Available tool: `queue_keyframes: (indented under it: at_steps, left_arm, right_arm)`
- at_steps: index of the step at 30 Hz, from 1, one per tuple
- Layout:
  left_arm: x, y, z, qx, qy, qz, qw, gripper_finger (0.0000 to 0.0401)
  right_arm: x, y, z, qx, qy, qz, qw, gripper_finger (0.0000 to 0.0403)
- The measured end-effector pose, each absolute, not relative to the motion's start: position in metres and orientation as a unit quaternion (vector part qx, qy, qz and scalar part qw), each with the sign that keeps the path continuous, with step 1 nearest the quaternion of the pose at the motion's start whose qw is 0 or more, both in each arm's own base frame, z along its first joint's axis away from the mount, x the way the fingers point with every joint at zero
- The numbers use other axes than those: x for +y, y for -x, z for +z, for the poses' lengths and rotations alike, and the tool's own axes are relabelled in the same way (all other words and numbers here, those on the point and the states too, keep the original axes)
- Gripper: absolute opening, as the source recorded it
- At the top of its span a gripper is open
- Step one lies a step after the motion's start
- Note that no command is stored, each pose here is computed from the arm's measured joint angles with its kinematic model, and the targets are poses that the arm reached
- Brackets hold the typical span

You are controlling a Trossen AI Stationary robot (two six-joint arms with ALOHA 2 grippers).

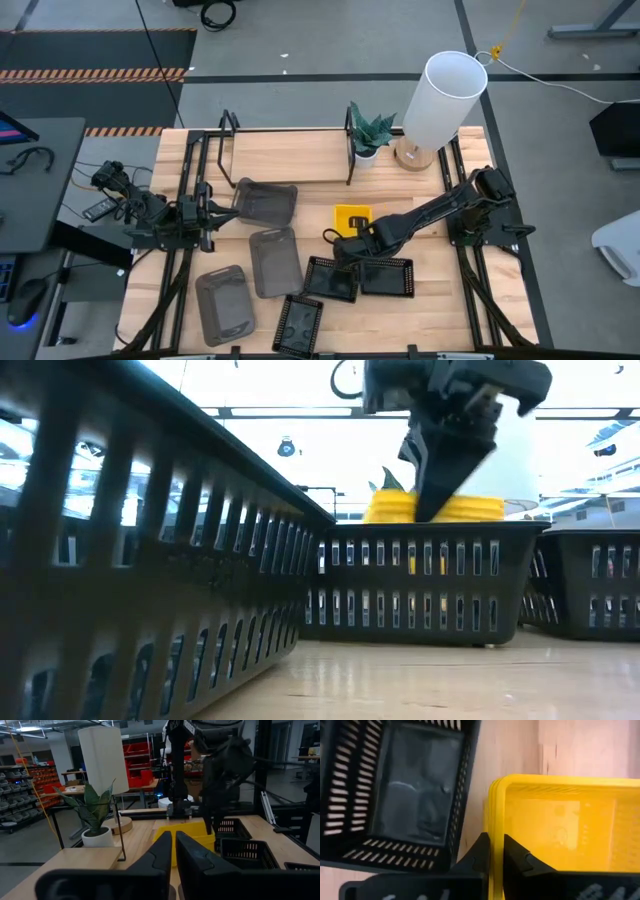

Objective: Stack baskets on shelf by color
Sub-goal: Put the stacked yellow baskets on the shelf

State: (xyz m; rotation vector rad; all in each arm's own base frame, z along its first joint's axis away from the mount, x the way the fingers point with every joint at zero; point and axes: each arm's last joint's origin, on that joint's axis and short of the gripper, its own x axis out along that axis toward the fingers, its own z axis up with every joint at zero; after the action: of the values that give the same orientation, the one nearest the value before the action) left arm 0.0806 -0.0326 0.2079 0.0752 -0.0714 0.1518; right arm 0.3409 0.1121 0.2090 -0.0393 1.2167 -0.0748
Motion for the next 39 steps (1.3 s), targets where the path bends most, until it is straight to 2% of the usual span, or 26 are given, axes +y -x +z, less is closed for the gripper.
queue_keyframes:
  at_steps: [7, 14, 24, 33, 39]
  left_arm:
    - [-0.033, -0.081, 0.208, -0.036, -0.037, 0.076, 0.996, 0.0037]
    - [-0.033, -0.081, 0.208, -0.036, -0.037, 0.076, 0.996, 0.0028]
    - [-0.033, -0.081, 0.208, -0.036, -0.037, 0.076, 0.996, 0.0039]
    - [-0.033, -0.081, 0.208, -0.036, -0.037, 0.076, 0.996, 0.0028]
    - [-0.033, -0.081, 0.208, -0.036, -0.037, 0.076, 0.996, 0.0035]
  right_arm:
    - [0.111, -0.349, 0.222, 0.541, 0.087, -0.026, 0.836, 0.0021]
    - [0.09, -0.359, 0.225, 0.529, 0.125, -0.029, 0.839, 0.0022]
    - [0.037, -0.374, 0.228, 0.514, 0.14, -0.054, 0.845, 0.0023]
    - [-0.027, -0.378, 0.23, 0.512, 0.142, -0.099, 0.841, 0.0024]
    - [-0.049, -0.379, 0.232, 0.503, 0.156, -0.106, 0.844, 0.0025]
